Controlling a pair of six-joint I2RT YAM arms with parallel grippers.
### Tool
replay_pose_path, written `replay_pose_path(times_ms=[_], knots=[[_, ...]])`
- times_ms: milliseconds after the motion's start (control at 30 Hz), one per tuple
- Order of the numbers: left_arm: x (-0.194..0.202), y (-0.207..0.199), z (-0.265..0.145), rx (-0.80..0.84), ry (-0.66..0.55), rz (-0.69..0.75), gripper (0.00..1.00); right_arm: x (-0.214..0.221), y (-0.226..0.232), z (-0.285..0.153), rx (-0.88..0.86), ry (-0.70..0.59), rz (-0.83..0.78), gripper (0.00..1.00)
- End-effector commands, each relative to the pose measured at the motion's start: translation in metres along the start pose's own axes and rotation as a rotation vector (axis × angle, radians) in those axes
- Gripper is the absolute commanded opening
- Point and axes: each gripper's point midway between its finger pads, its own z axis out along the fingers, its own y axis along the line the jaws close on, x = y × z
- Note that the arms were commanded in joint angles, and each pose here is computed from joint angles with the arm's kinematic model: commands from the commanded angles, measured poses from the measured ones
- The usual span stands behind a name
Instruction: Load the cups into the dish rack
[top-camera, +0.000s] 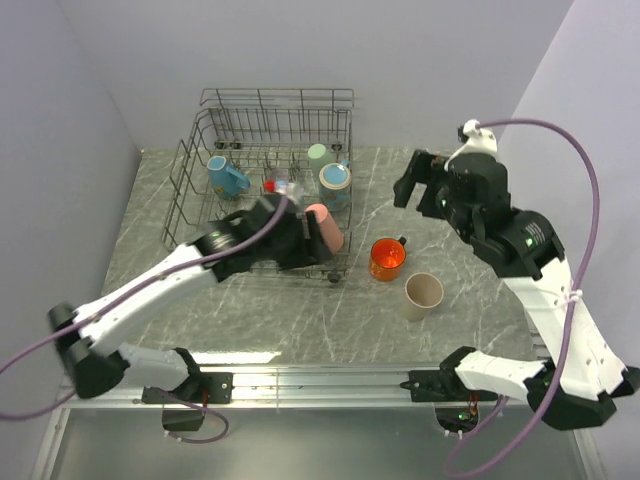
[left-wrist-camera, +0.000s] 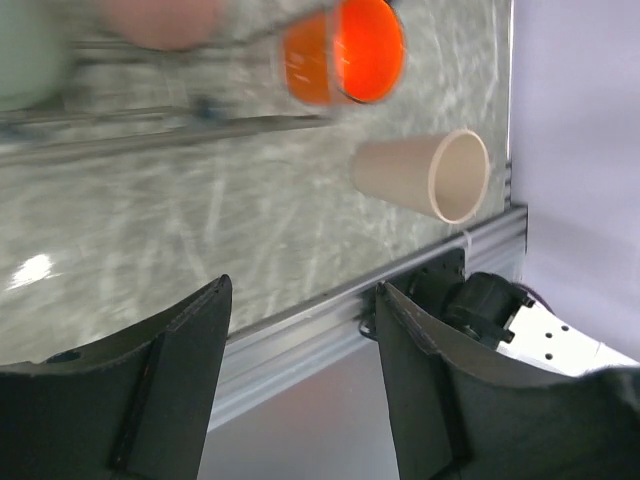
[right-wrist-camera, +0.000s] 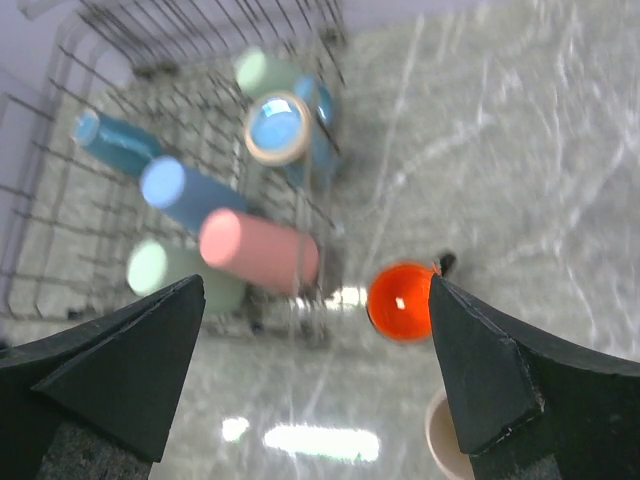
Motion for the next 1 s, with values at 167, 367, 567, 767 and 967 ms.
replay_pose_path(times_ms=[167,367,567,767,967], knots=[[0.009,-0.090,0.054,0.092,0.032,0.061,0.63,0.041,-0.044,-0.037,0.058,0.045,0.053,1.00],[0.022,-0.107,0.098,0.018,0.089,0.045,0.61,0.052,-0.068,-0.060,0.104,0.047,0.080,1.00],[0.041,-0.096,0.141,-0.124,0.157,0.034,0.58,0.045,-0.086,-0.084,0.147,0.004,0.106,1.00],[0.057,-0.075,0.173,-0.254,0.167,0.025,0.57,0.041,-0.092,-0.101,0.129,-0.012,0.069,1.00],[0.063,-0.058,0.191,-0.325,0.158,0.011,0.56,0.049,-0.091,-0.104,0.091,0.010,0.025,1.00]])
